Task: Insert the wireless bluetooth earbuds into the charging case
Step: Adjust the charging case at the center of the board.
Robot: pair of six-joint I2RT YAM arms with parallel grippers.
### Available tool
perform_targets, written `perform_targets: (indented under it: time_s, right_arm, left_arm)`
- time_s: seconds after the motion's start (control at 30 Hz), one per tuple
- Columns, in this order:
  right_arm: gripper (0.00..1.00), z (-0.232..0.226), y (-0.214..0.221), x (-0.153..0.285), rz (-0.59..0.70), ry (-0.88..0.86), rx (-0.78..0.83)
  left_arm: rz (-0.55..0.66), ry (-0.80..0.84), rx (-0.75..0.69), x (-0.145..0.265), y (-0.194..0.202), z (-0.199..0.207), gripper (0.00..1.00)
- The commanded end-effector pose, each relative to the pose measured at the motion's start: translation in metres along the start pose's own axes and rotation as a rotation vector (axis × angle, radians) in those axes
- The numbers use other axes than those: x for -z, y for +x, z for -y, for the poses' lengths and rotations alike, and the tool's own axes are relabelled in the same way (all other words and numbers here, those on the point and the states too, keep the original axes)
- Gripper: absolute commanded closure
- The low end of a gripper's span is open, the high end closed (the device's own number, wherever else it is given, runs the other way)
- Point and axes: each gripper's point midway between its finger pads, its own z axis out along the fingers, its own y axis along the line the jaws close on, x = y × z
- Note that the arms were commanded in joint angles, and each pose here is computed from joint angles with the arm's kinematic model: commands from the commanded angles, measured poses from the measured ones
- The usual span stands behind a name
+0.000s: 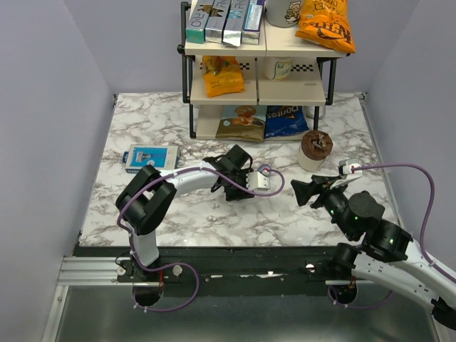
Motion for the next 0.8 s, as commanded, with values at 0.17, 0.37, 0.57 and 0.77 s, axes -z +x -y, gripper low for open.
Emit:
perform_targets:
  time_s: [0.17, 0.37, 0.57, 0.77]
  right_arm:
    - [0.20, 0.004, -0.003, 0.003, 0.007, 0.014, -0.006]
    - [0.20, -0.001, 0.003, -0.003, -0.009, 0.010, -0.020]
    - [0.20, -0.006, 0.001, -0.008, -0.003, 0.003, -0.037]
    - [0.20, -0.008, 0.000, -0.009, 0.004, -0.006, -0.044]
  left_arm:
    - [0.159, -0.305, 0.015, 0.086, -0.048, -0.052, 0.28]
    - [0.229, -0.702, 0.437, 0.152, -0.058, -0.110, 0.45]
    - [0.170, -0.559, 1.167, 0.128, -0.029, -0.114, 0.86]
    - [0.192, -0.449, 1.442, 0.101, -0.023, -0.077, 0.29]
